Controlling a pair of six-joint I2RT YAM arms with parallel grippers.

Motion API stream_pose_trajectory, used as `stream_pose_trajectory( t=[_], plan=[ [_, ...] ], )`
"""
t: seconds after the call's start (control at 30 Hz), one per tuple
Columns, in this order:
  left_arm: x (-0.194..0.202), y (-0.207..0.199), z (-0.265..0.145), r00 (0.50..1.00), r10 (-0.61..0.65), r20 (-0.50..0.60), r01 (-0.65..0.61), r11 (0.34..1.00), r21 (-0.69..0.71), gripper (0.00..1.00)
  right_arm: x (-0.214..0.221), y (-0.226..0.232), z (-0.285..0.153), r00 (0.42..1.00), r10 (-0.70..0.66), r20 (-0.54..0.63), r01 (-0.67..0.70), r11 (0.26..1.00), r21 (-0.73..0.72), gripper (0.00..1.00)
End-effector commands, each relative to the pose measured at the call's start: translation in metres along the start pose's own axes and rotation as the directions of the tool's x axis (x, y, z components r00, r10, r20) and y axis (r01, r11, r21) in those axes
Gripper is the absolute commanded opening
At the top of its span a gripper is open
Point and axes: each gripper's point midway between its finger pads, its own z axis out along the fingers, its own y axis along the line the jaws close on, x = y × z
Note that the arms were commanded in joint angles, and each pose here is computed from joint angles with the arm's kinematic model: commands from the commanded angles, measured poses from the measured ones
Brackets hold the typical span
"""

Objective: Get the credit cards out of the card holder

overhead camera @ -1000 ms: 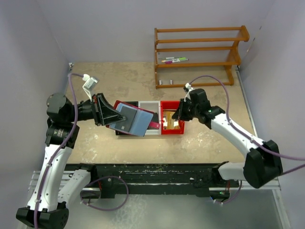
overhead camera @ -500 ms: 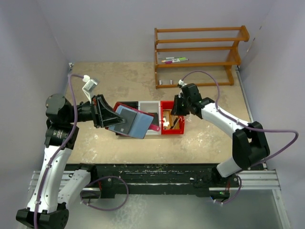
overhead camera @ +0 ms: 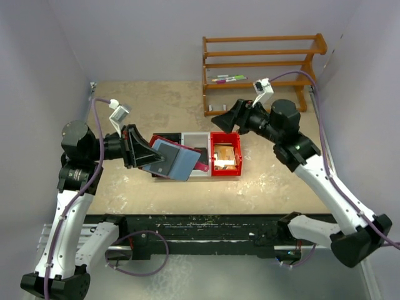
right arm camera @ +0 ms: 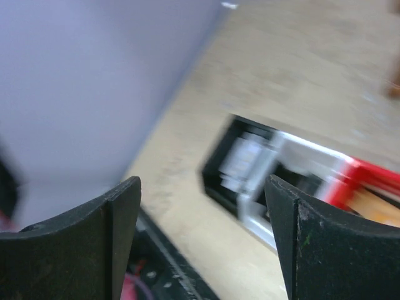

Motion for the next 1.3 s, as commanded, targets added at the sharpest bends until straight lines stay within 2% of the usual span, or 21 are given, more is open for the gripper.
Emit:
stream_pose_trajectory(
  t=[0.0,0.13,0.3,0.4,0.5,0.57,0.6,0.7,0.83,0.9,1.0,1.1,1.27],
  plan=[
    [-0.009,-0.004,0.001,0.997,0.071,0.012,-0.071,0.997,-0.007,0.01,-0.014,0.124,-0.035,0.996,0.052,0.067,-0.011,0.863,-0.506,0.86],
    [-0.012,-0.007,0.001,0.998,0.054,0.014,-0.055,0.998,0.009,0.00,0.016,0.177,-0.053,0.998,0.056,0.006,-0.034,0.684,-0.729,0.89],
    [-0.013,-0.013,0.001,0.999,0.030,0.012,-0.030,0.999,0.028,0.00,0.038,0.210,-0.076,0.998,0.046,-0.039,-0.056,0.493,-0.868,0.88],
    [-0.012,-0.011,0.001,1.000,0.027,0.011,-0.028,0.999,0.022,0.00,0.048,0.225,-0.085,0.998,0.029,-0.060,-0.067,0.427,-0.902,0.85],
    [-0.012,-0.008,0.002,1.000,0.025,0.013,-0.026,1.000,0.016,0.00,0.062,0.230,-0.077,0.995,0.017,-0.101,-0.099,0.434,-0.896,0.74],
    [-0.013,-0.005,0.002,1.000,0.025,0.017,-0.025,1.000,0.007,0.00,0.068,0.228,-0.072,0.992,0.026,-0.126,-0.125,0.446,-0.886,0.61],
    [-0.013,-0.004,0.002,1.000,0.023,0.018,-0.023,1.000,0.001,0.00,0.071,0.226,-0.068,0.990,0.031,-0.139,-0.137,0.461,-0.877,0.51],
    [-0.013,0.000,0.002,0.999,0.030,0.023,-0.030,0.999,-0.020,0.02,0.075,0.217,-0.053,0.988,0.035,-0.152,-0.146,0.540,-0.829,0.19],
    [-0.011,-0.001,0.001,0.998,0.061,0.017,-0.060,0.998,-0.028,0.15,0.076,0.200,-0.030,0.988,0.037,-0.151,-0.136,0.682,-0.718,0.00],
    [-0.010,-0.004,0.000,0.997,0.079,0.009,-0.078,0.997,-0.022,0.22,0.081,0.191,-0.026,0.983,0.042,-0.180,-0.154,0.726,-0.670,0.00],
    [-0.008,-0.008,-0.002,0.994,0.107,-0.001,-0.107,0.994,-0.021,0.32,0.076,0.184,-0.023,0.987,0.055,-0.148,-0.137,0.762,-0.633,0.00],
    [-0.005,-0.014,-0.003,0.991,0.130,-0.018,-0.130,0.992,-0.005,0.44,0.075,0.180,-0.026,0.990,0.052,-0.131,-0.123,0.774,-0.622,0.00],
    [-0.001,-0.019,-0.005,0.989,0.143,-0.034,-0.143,0.990,0.015,0.49,0.074,0.177,-0.028,0.992,0.046,-0.118,-0.109,0.785,-0.610,0.00]
  ],
)
